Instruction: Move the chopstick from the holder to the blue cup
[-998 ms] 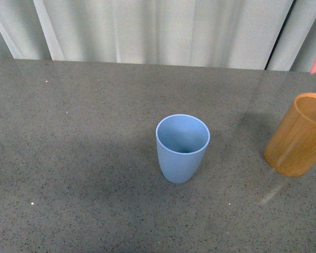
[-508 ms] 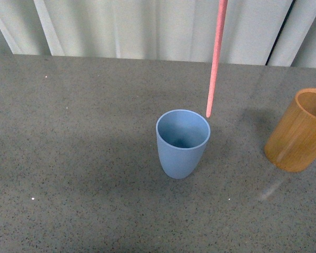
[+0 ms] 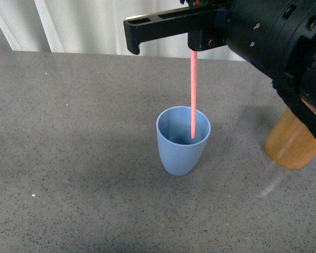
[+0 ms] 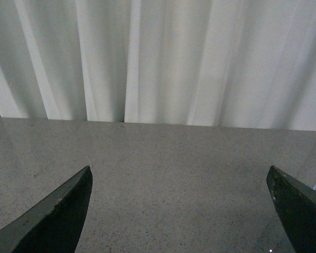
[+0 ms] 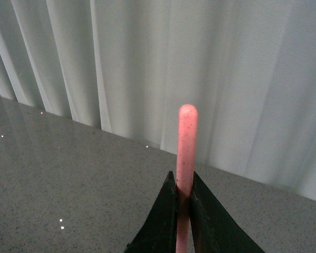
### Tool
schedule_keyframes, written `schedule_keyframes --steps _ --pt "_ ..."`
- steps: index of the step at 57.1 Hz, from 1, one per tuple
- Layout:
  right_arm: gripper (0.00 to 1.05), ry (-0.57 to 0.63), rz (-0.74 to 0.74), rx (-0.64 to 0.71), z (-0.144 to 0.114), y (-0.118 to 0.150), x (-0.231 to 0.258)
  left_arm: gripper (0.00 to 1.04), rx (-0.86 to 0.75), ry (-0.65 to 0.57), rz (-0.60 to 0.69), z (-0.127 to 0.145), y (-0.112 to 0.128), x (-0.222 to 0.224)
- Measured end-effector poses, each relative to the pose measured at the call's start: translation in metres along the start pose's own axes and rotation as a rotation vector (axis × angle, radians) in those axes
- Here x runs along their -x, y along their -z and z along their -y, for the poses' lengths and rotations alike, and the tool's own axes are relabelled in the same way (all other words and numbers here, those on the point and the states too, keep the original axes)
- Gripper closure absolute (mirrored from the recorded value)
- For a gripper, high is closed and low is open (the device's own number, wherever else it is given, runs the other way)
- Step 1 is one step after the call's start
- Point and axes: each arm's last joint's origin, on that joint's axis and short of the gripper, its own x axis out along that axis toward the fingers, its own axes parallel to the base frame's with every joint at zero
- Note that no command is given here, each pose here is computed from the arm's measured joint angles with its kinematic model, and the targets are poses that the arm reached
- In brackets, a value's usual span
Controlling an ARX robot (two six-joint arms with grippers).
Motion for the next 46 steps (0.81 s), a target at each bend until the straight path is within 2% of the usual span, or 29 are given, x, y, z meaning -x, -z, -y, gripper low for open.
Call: schedule_keyframes --steps 16,20,29,46 --pt "1.01 0.018 -0.054 0.005 -0.002 0.02 0.0 0.07 0.0 0.0 0.0 0.0 0.0 0.0" --pt "0.83 0.027 -0.083 0.0 -0.001 0.025 0.003 0.07 0.0 0.0 0.0 0.0 0.0 0.0" --pt "0.59 0.052 -0.08 -0.021 0.006 0.019 0.009 0.07 0.0 0.0 0.0 0.0 0.0 0.0" --pt "0.12 0.113 -0.002 -0.063 0.028 -0.023 0.03 0.07 0.0 0.0 0.0 0.0 0.0 0.0"
